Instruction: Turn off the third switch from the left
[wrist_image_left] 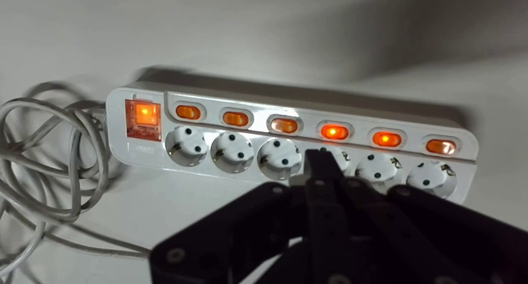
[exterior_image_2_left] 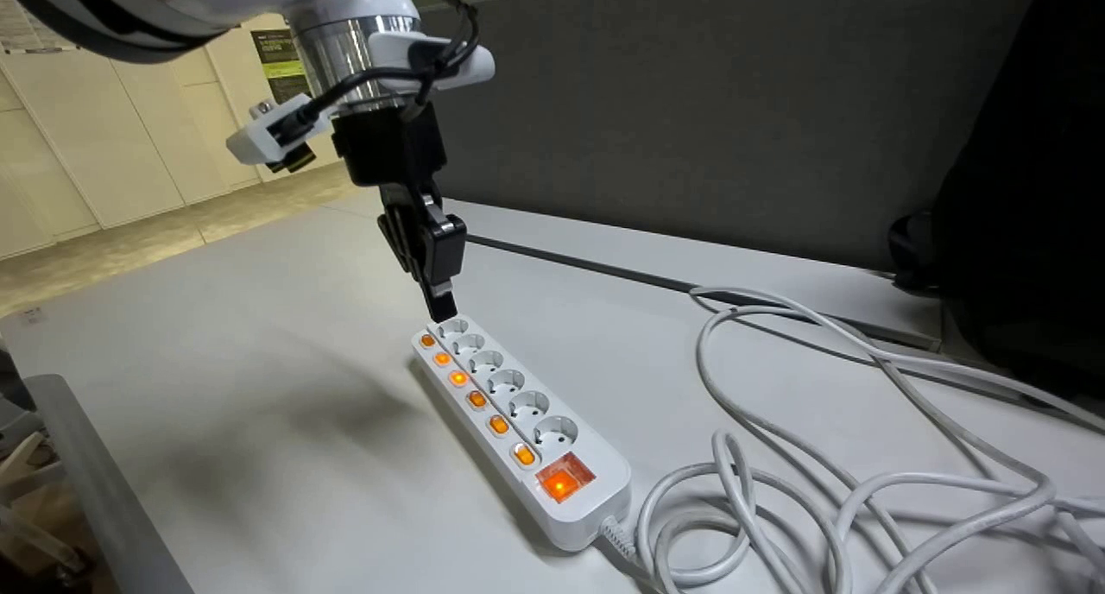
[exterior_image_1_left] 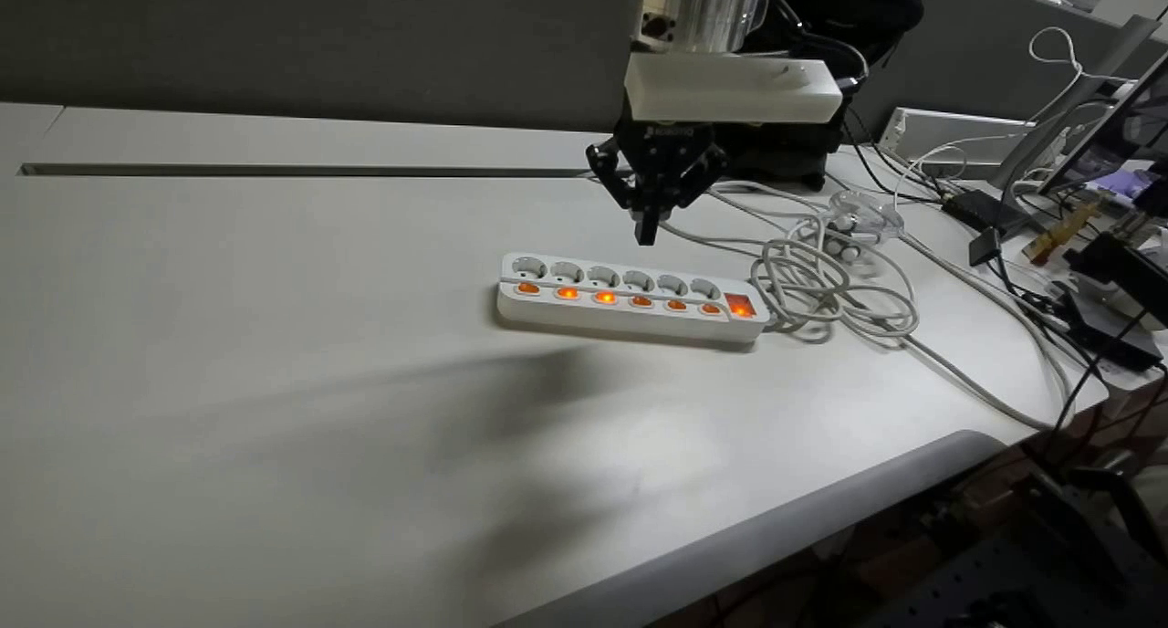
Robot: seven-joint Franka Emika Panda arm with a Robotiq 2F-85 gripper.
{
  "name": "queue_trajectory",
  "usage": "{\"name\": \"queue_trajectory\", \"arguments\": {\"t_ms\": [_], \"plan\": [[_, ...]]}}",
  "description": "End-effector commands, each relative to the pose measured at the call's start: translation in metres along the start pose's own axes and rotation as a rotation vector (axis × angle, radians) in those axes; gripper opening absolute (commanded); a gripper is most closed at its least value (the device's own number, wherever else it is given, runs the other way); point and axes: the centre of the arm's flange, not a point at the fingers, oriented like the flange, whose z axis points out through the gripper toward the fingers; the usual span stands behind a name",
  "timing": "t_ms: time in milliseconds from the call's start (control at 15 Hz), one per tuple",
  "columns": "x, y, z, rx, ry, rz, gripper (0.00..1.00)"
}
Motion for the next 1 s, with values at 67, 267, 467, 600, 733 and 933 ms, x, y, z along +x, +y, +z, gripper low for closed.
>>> {"name": "queue_trajectory", "arguments": {"t_ms": [67,267,467,600,733,933], "plan": [[-0.001,-0.002,0.019,0.008,-0.001,0.038,0.00],[-0.001,-0.005,0.035,0.008,-0.025,0.045,0.00],[-0.002,-0.007,0.050,0.001,-0.048,0.054,0.00],[-0.002,-0.010,0.058,0.002,-0.057,0.066,0.00],[-0.002,-0.013,0.064,0.001,-0.063,0.065,0.00],[-0.001,-0.019,0.069,0.005,-0.065,0.056,0.00]]}}
